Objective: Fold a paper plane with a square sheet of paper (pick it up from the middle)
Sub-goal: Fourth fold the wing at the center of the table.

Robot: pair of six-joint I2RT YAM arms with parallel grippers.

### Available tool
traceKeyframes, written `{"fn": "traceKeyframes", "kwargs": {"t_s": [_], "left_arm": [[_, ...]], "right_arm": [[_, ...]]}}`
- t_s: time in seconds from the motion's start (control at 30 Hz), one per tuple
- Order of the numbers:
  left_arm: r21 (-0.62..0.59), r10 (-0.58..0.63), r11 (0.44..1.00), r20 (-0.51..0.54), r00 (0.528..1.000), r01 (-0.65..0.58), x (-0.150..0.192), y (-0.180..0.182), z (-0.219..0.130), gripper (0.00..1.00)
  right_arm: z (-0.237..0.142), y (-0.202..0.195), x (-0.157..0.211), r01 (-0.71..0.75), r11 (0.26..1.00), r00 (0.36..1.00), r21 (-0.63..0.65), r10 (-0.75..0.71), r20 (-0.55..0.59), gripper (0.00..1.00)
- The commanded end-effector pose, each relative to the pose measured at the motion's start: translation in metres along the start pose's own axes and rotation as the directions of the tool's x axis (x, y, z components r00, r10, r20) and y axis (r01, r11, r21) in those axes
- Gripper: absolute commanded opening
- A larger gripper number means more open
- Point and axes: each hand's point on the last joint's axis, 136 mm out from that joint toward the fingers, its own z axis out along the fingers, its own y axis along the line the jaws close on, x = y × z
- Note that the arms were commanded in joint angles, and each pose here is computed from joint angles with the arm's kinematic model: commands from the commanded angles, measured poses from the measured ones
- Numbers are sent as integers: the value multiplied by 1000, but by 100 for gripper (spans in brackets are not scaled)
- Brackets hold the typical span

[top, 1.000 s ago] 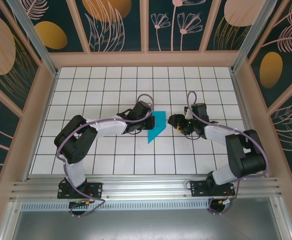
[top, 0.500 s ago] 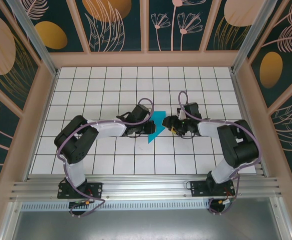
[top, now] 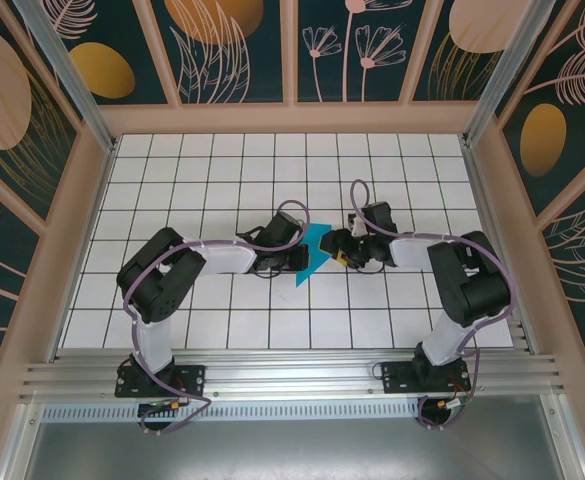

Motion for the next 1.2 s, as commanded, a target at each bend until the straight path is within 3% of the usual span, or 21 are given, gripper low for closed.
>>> {"fn": "traceKeyframes", "kwargs": {"t_s": [0.0, 0.37, 0.63, 1.17], "left_arm": [[-23, 18, 1000, 10, 1000, -18, -4, 5, 0, 4], [-21, 45, 999, 116, 992, -42, -25, -5, -27, 9], [-55, 36, 998, 80, 996, -31, -17, 6, -16, 7], [-121, 48, 992, 44, 998, -43, -11, 20, -6, 5]], "right_arm": [[6, 10, -5, 38, 999, 999, -30, -39, -6, 61], [-2, 8, -11, 33, 999, 998, 12, -34, 48, 60], [-11, 7, -17, 9, 999, 994, 36, -13, 109, 61], [-2, 11, -16, -15, 1000, 997, -10, 15, 72, 62]]}}
